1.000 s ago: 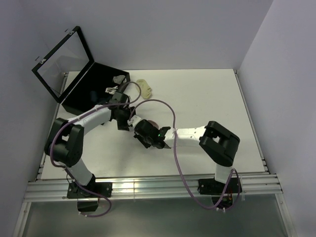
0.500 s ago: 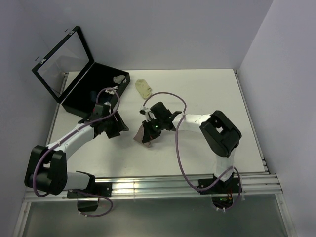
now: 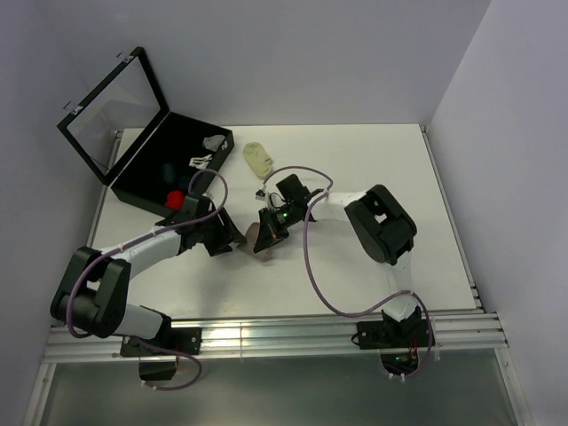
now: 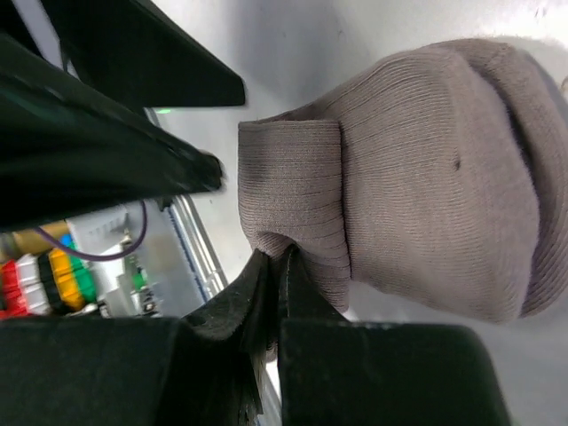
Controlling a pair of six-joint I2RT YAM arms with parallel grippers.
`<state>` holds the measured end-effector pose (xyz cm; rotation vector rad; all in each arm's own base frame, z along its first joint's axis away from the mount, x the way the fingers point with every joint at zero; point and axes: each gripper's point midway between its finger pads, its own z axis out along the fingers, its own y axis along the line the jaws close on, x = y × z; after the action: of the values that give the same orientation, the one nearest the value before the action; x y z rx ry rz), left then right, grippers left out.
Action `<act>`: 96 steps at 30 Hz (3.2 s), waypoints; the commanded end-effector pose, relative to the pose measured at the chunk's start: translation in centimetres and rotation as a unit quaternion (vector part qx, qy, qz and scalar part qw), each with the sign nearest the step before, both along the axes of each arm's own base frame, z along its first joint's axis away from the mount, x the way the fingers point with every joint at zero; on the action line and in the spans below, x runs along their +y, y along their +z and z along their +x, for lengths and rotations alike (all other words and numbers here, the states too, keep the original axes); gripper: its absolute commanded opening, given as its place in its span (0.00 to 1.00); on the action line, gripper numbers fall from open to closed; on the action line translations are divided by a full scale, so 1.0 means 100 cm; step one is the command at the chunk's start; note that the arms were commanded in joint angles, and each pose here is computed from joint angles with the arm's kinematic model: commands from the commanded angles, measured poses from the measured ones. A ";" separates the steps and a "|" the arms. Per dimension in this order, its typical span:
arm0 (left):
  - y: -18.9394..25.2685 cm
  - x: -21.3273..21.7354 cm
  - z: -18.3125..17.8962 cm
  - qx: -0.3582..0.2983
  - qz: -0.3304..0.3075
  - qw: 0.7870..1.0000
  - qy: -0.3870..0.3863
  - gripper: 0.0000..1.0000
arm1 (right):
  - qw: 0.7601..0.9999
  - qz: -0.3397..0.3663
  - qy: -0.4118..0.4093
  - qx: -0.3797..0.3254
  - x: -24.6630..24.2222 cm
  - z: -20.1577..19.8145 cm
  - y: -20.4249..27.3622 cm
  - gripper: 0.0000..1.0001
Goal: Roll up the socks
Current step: Roll the sock at the center of the board.
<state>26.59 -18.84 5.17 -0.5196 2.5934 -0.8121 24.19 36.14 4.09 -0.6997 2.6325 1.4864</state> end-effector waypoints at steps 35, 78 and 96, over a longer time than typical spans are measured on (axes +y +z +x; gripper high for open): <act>-0.051 -0.005 0.026 0.089 0.114 0.989 -0.031 0.48 | 0.865 -0.198 -0.148 -0.437 -0.029 0.042 0.066 0.53; 0.012 -0.010 0.053 -0.003 0.065 0.998 -0.016 0.61 | 0.909 -0.211 -0.046 -0.358 -0.005 0.006 -0.023 0.05; 0.019 0.001 0.014 -0.008 -0.028 0.999 0.034 0.62 | 0.999 -0.047 -0.024 -0.004 0.012 -0.013 -0.003 0.00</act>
<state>26.94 -16.90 4.61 -0.6523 2.6215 -0.7242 24.32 36.91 3.04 -0.7175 2.6011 1.1753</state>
